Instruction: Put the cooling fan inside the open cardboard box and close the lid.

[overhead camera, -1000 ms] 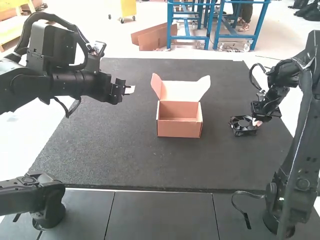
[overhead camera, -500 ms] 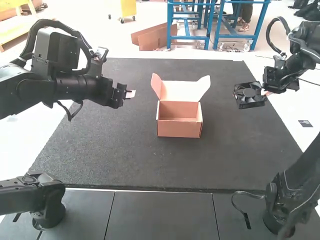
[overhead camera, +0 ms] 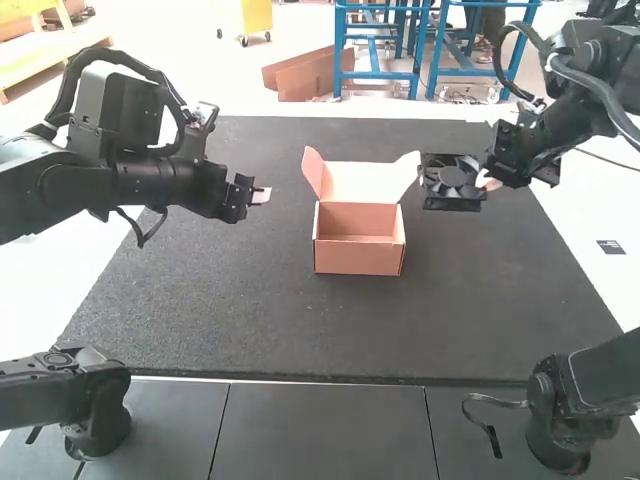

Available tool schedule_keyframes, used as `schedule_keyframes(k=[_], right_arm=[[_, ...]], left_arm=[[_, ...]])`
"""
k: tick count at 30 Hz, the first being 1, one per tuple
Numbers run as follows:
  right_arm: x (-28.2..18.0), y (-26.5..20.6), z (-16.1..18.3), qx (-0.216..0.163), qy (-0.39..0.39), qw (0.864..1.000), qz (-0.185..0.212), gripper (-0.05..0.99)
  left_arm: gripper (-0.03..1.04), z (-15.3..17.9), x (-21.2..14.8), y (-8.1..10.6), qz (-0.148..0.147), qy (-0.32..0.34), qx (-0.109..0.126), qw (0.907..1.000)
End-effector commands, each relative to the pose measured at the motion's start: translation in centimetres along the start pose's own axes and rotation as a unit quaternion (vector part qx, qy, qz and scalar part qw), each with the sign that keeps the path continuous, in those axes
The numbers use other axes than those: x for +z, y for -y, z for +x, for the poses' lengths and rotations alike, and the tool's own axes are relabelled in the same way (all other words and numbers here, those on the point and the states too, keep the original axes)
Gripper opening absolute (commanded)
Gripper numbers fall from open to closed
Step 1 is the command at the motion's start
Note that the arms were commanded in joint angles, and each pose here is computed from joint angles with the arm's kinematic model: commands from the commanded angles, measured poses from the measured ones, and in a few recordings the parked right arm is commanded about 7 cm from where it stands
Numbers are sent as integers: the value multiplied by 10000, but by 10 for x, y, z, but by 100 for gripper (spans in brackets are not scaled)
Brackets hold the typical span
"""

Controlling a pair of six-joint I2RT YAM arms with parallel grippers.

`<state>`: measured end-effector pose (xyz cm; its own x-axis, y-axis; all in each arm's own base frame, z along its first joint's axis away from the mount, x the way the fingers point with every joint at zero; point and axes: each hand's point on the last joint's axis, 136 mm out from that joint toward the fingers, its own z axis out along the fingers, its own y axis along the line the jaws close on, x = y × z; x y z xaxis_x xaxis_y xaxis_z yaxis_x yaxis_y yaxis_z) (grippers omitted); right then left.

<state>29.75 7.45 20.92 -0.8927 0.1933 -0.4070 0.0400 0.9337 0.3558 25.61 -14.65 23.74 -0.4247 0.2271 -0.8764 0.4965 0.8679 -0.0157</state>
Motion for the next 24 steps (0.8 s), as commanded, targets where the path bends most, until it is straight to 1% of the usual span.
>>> schedule_keyframes(k=[1, 4, 7, 10, 13, 16, 24], right_arm=[[-4, -31, 9, 222, -35, 9992, -326, -2], [4, -47, 24, 162, -230, 9987, -418, -2], [10, -69, 27, 154, -185, 9977, -632, -2], [19, -83, 35, -19, -294, 9970, -719, -2], [31, -96, 41, -132, -422, 9964, -724, -2], [43, -109, 40, -268, -420, 9961, -733, -2], [77, -128, 36, -327, -585, 9957, -643, -2]], left_arm=[[97, -1, -2, 2, 19, 64, 47, 10000], [97, 1, -2, 0, -1, 41, 36, 10000], [97, 0, -5, 1, 5, 56, 58, 10000], [97, 2, -9, 3, 32, 33, 161, 9999], [97, 5, -13, 3, 32, -12, 184, 9998], [97, 8, -15, 2, 25, -43, 199, 9998], [97, 5, -18, 3, 32, 34, 253, 9997]])
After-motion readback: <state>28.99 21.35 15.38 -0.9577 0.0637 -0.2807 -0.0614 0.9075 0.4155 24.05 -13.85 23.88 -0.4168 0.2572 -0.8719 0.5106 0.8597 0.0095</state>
